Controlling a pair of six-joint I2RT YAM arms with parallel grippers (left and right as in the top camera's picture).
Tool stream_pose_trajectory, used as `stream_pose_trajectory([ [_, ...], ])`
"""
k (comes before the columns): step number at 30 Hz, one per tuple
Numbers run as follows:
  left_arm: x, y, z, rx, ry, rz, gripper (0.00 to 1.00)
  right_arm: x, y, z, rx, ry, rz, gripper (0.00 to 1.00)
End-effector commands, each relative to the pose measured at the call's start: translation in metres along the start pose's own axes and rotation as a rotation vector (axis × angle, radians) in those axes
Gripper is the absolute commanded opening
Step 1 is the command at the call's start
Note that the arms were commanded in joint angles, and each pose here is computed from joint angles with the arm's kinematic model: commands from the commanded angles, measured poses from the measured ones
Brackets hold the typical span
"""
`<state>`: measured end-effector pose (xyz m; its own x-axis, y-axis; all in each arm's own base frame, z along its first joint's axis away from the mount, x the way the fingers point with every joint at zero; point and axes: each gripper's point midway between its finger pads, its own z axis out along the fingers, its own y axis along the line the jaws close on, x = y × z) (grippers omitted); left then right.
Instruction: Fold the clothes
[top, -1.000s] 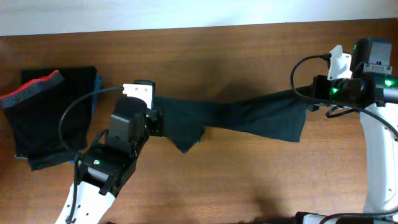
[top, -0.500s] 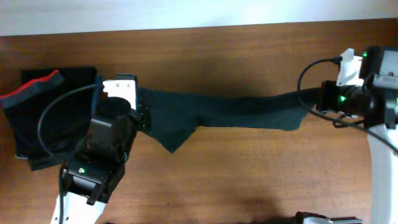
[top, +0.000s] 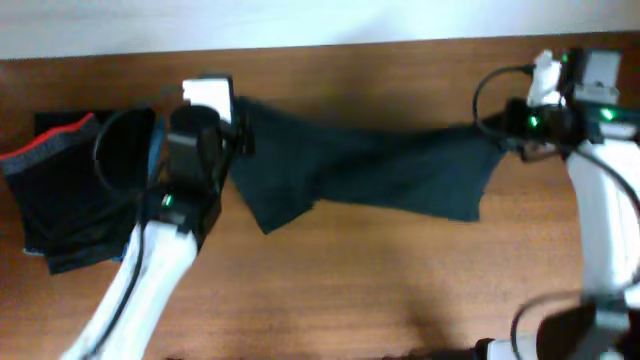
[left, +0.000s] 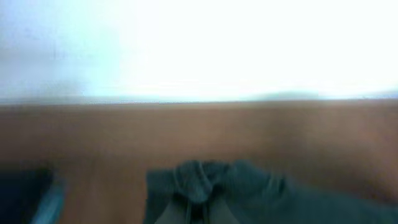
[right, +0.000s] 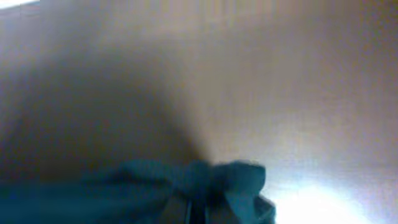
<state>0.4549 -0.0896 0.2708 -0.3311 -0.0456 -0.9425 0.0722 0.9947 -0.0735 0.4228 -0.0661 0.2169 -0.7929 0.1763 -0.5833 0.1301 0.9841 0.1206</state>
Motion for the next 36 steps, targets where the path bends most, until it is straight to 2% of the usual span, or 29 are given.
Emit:
stream_pose_trajectory([
  [1, -0.038, 0.018, 0.029, 0.054, -0.054, -0.038, 0.0, -0.039, 0.004, -0.015, -0.017, -0.103, 0.002, 0.05],
  [3, -0.068, 0.024, 0.026, 0.1, -0.039, -0.051, 0.0, -0.061, 0.007, -0.045, -0.011, -0.162, -0.008, 0.05],
  [4, -0.071, 0.026, 0.022, 0.099, -0.018, -0.054, 0.0, -0.061, 0.006, -0.052, 0.001, -0.153, -0.004, 0.05],
  [7, -0.054, 0.023, 0.01, 0.116, 0.121, -0.064, 0.0, -0.033, 0.006, -0.054, 0.004, -0.034, 0.013, 0.05],
  [8, -0.024, 0.015, -0.001, 0.145, 0.262, -0.075, 0.0, -0.003, 0.005, -0.049, 0.008, 0.089, 0.031, 0.05],
  [12, 0.055, 0.011, -0.032, 0.134, 0.606, -0.098, 0.0, 0.07, 0.0, -0.043, 0.031, 0.386, 0.068, 0.05],
  [15, 0.102, 0.014, -0.053, 0.104, 0.83, -0.112, 0.0, 0.109, -0.002, -0.034, 0.037, 0.521, 0.082, 0.06],
  [22, 0.143, 0.018, -0.057, 0.085, 0.973, -0.124, 0.01, 0.169, -0.007, -0.003, 0.038, 0.662, 0.101, 0.08],
  [25, 0.149, 0.018, -0.059, 0.08, 1.004, -0.126, 0.08, 0.179, -0.01, 0.003, 0.05, 0.676, 0.099, 0.09],
  [31, 0.15, 0.018, -0.061, 0.079, 1.013, -0.127, 0.09, 0.174, -0.014, 0.007, 0.07, 0.648, 0.088, 0.09],
  [34, 0.15, 0.022, -0.059, 0.057, 1.006, -0.114, 0.15, 0.165, -0.015, 0.014, 0.07, 0.603, 0.083, 0.09],
  [36, 0.147, 0.028, -0.054, 0.028, 0.982, -0.096, 0.16, 0.156, -0.016, 0.02, 0.07, 0.56, 0.079, 0.09],
])
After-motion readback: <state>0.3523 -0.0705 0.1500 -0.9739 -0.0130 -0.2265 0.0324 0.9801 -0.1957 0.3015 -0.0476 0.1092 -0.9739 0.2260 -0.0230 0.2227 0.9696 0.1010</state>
